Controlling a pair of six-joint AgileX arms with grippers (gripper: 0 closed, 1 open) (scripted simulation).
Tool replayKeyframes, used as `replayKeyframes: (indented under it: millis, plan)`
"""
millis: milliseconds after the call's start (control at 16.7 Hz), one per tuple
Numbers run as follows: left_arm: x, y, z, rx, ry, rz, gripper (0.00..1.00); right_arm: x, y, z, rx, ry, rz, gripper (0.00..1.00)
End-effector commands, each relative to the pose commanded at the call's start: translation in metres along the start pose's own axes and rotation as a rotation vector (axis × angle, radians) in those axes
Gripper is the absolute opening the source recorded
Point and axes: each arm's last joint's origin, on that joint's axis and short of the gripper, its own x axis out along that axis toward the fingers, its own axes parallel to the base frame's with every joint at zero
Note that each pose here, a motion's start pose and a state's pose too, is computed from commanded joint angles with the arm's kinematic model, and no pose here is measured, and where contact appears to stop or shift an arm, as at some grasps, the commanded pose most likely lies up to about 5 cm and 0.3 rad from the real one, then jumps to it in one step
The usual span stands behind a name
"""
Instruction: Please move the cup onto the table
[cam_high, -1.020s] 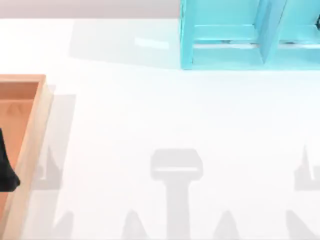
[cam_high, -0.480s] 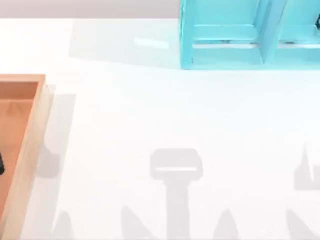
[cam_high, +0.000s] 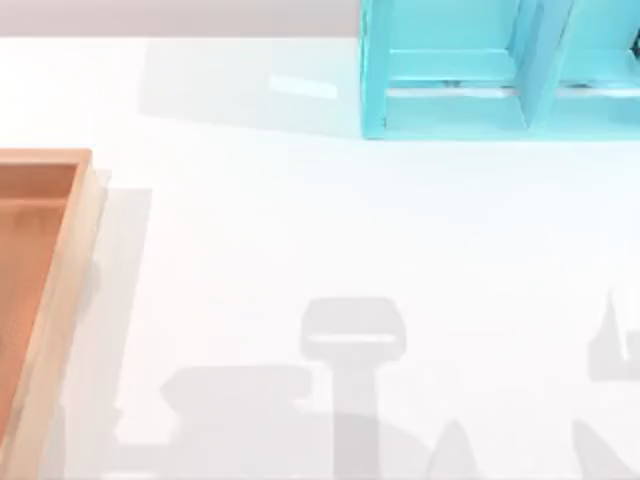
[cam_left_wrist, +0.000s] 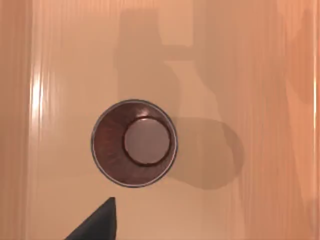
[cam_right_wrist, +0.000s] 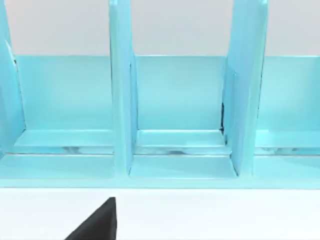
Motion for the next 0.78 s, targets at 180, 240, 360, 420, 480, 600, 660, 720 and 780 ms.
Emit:
replayKeyframes:
  millis: [180,240,360,420,480,600,660,720,780]
  plan:
    - [0.014,0.014,0.033,0.006,0.21,-0.029,1.0,0.0,0.0,0.0,0.0,0.0,0.0,1.0]
    - [0.02,0.019,0.042,0.007,0.266,-0.039,1.0,0.0,0.0,0.0,0.0,0.0,0.0,1.0]
    - [0.031,0.027,0.058,0.008,0.356,-0.056,1.0,0.0,0.0,0.0,0.0,0.0,0.0,1.0]
    - [0.035,0.031,0.063,0.008,0.388,-0.063,1.0,0.0,0.0,0.0,0.0,0.0,0.0,1.0]
    - [0.038,0.033,0.068,0.008,0.412,-0.068,1.0,0.0,0.0,0.0,0.0,0.0,0.0,1.0]
    - [0.041,0.036,0.072,0.008,0.437,-0.074,1.0,0.0,0.0,0.0,0.0,0.0,0.0,1.0]
    - [0.041,0.037,0.073,0.008,0.439,-0.074,1.0,0.0,0.0,0.0,0.0,0.0,0.0,1.0]
    - [0.041,0.037,0.073,0.008,0.439,-0.074,1.0,0.0,0.0,0.0,0.0,0.0,0.0,1.0]
    - [0.041,0.037,0.073,0.008,0.439,-0.074,1.0,0.0,0.0,0.0,0.0,0.0,0.0,1.0]
